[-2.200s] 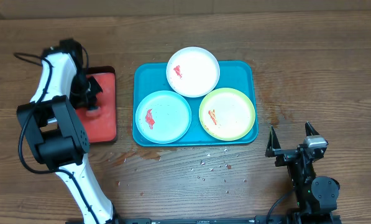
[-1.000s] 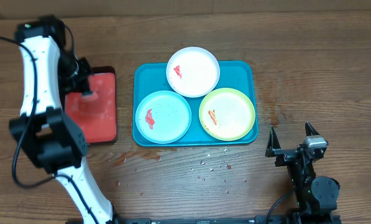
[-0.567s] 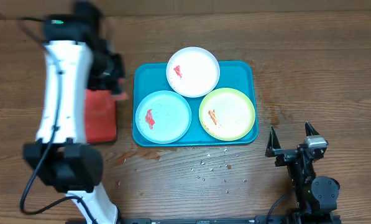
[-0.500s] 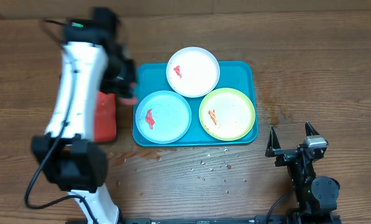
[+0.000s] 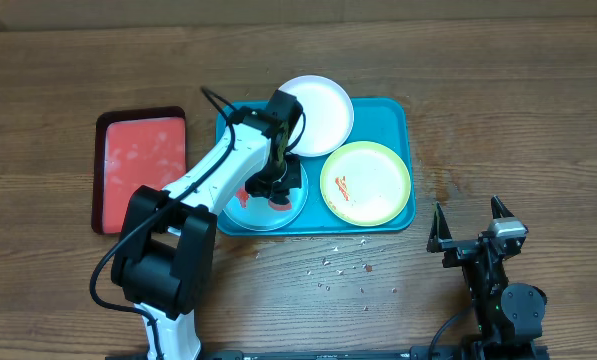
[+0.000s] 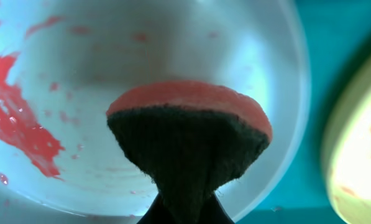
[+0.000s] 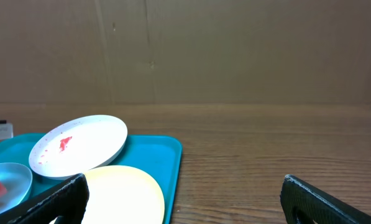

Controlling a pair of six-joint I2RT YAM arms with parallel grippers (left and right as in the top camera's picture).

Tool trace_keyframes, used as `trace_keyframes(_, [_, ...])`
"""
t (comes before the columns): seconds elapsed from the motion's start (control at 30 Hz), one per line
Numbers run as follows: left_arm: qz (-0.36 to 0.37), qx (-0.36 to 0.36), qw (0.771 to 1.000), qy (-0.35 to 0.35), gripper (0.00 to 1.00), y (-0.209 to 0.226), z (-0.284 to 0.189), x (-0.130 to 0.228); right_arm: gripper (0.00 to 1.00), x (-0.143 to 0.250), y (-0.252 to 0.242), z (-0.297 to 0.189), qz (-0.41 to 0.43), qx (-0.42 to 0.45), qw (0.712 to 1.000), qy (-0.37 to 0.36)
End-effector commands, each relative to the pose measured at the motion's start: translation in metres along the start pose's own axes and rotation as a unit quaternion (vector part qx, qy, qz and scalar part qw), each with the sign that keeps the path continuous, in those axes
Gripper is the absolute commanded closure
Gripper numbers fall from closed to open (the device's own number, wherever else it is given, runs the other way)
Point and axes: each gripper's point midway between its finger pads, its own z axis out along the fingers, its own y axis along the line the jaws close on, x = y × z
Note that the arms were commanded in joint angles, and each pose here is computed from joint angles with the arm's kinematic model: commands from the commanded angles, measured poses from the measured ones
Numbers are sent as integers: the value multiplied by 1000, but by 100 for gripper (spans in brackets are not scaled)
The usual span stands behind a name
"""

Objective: Clean dirty plates on tray and stack at the side

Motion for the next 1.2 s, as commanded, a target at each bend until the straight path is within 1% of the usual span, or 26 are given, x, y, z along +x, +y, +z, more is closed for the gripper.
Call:
trace_keyframes(0.0, [-38, -17, 999, -18, 96, 12, 12, -3, 0, 2, -1, 0, 0, 3, 1000, -2])
trace_keyframes(0.03, [-38, -16, 999, -21, 96, 12, 15, -4, 0, 2, -1, 0, 0, 3, 1000, -2])
trace_keyframes(0.1, [-41, -14, 999, -27, 88, 12, 18, -5, 0, 2, -1, 0, 0, 3, 1000, -2])
trace_keyframes(0.13, [-41, -13, 999, -29, 79, 12, 19, -6, 0, 2, -1, 0, 0, 3, 1000, -2])
trace_keyframes(0.17, [-40, -12, 999, -31, 63, 12, 20, -6, 0, 2, -1, 0, 0, 3, 1000, -2])
trace_keyframes(0.2, [-40, -11, 999, -31, 58, 11, 20, -7, 0, 2, -1, 0, 0, 3, 1000, -2])
trace_keyframes(0.23, [-40, -12, 999, -32, 55, 11, 19, -7, 0, 2, -1, 0, 0, 3, 1000, -2])
trace_keyframes(0.3, [-41, -18, 998, -37, 54, 14, 19, -9, 0, 2, -1, 0, 0, 3, 1000, -2])
trace_keyframes(0.4, [-44, -27, 997, -51, 49, 19, 18, -16, 0, 2, -1, 0, 0, 3, 1000, -2])
trace_keyframes(0.57, [-56, -25, 996, -57, 49, 26, 17, -22, 0, 2, -1, 0, 0, 3, 1000, -2])
trace_keyframes(0.67, [-62, -31, 996, -49, 48, 32, 17, -20, 0, 2, -1, 0, 0, 3, 1000, -2])
trace_keyframes(1.17, [-62, -30, 996, -51, 46, 32, 17, -21, 0, 2, -1, 0, 0, 3, 1000, -2])
